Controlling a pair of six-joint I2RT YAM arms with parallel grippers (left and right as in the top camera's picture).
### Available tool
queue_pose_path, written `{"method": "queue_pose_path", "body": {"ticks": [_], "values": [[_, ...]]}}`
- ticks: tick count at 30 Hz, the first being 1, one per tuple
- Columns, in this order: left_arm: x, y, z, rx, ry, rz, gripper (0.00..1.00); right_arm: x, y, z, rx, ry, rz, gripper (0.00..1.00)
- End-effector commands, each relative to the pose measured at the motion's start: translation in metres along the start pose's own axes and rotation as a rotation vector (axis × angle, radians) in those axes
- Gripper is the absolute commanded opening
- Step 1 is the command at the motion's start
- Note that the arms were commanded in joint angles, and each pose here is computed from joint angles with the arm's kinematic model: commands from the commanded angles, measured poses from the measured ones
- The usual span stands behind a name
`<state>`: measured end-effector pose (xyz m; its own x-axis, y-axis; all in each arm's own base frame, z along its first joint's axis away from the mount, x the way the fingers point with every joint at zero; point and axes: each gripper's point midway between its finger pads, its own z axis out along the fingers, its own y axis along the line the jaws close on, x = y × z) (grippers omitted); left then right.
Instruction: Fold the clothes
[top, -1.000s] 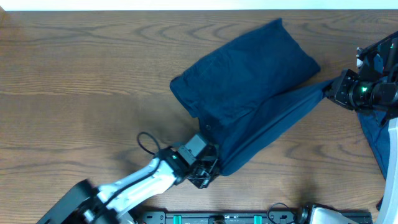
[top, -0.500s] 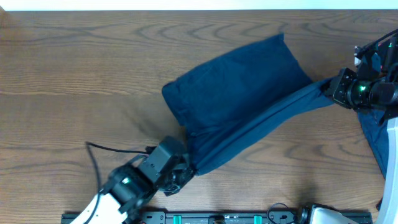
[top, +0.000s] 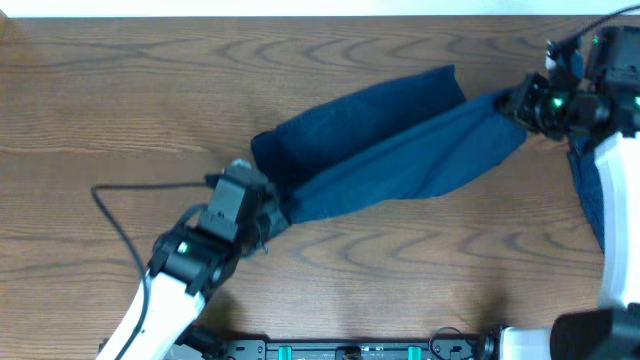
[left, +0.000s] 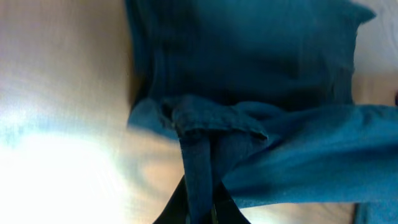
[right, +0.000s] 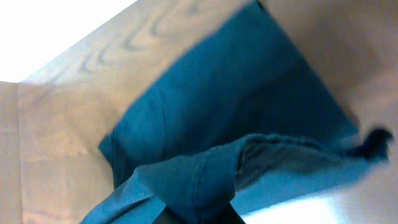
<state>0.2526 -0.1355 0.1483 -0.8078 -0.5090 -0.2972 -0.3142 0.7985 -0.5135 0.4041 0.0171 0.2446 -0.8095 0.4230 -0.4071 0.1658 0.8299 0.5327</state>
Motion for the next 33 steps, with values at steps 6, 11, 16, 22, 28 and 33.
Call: {"method": "queue_pose_path", "body": {"ticks": [6, 11, 16, 22, 28, 33], "values": [[-0.081, 0.026, 0.034, -0.124, -0.199, 0.08, 0.06, -0.057, 0.017, 0.05, -0.108, -0.145, -0.076, 0.01], [-0.115, 0.036, 0.057, -0.14, -0.264, 0.107, 0.06, -0.058, 0.021, 0.1, -0.133, -0.124, -0.081, 0.01], [-0.132, 0.028, 0.079, -0.123, -0.304, 0.23, 0.06, -0.05, 0.011, 0.15, -0.124, -0.079, -0.058, 0.01], [-0.157, 0.03, 0.089, -0.154, -0.415, 0.221, 0.06, -0.045, -0.005, 0.188, -0.119, -0.056, -0.01, 0.01], [-0.183, 0.028, 0.081, -0.174, -0.546, 0.203, 0.1, -0.053, -0.009, 0.193, -0.118, -0.087, -0.019, 0.04], [-0.192, 0.021, 0.083, -0.144, -0.587, 0.201, 0.56, -0.052, -0.008, 0.193, -0.118, -0.084, -0.02, 0.37]]}}
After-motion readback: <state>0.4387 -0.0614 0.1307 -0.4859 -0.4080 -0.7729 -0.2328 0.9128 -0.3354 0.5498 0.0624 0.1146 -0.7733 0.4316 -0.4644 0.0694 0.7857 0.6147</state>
